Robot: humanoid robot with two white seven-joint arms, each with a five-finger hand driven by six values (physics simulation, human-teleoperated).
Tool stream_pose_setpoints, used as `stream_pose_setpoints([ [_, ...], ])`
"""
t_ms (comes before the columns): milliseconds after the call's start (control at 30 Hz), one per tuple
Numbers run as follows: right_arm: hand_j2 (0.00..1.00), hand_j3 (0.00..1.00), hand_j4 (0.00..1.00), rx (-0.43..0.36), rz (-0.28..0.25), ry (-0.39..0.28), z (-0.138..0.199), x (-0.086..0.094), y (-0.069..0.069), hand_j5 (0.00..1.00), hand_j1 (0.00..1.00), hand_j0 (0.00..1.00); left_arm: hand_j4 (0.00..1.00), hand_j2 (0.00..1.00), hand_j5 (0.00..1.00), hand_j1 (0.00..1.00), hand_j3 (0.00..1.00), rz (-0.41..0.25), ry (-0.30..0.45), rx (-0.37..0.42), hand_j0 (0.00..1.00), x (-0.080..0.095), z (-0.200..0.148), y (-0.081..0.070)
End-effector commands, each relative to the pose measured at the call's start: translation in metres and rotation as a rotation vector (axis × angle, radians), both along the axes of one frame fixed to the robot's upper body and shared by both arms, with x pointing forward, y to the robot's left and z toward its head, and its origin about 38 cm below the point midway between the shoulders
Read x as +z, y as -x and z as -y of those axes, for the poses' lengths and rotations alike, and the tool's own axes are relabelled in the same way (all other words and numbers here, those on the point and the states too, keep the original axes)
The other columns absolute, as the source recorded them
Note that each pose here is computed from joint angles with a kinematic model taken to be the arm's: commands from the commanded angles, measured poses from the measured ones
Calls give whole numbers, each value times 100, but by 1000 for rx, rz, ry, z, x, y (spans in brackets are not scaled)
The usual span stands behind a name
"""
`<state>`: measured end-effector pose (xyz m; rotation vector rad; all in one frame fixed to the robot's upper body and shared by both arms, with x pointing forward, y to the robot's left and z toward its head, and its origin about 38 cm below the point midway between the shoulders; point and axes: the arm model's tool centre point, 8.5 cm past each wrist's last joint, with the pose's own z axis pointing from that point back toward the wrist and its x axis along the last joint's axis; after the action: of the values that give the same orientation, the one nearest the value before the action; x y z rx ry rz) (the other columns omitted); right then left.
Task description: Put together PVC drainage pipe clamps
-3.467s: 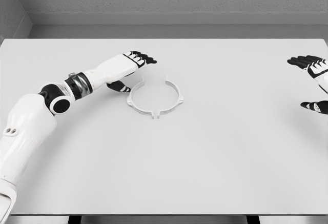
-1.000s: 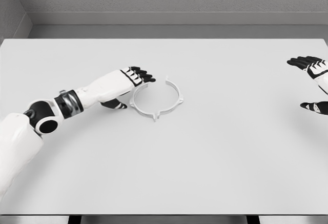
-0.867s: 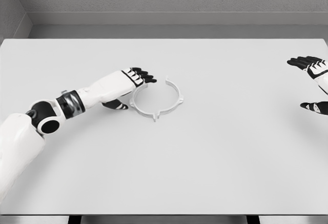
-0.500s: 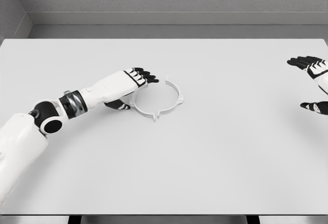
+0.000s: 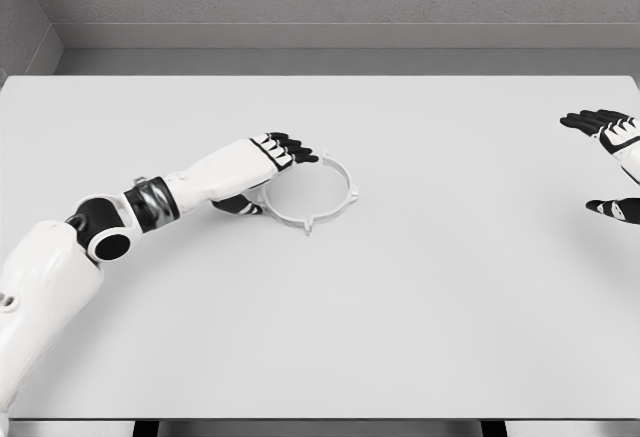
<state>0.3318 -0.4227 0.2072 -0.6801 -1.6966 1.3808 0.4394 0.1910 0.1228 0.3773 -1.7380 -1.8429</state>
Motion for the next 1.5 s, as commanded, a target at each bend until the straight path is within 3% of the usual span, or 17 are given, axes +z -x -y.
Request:
stream_pose_setpoints([
  [0,100,100,100,0,1,-7,0,1,0,100,100,100,100,100,100,100,100,-1,8,0,100,1,1,0],
  [1467,100,100,100,0,-2,-8,0,0,1,100,100,100,100,100,100,100,100,-16,26,-31,100,0,23,1],
])
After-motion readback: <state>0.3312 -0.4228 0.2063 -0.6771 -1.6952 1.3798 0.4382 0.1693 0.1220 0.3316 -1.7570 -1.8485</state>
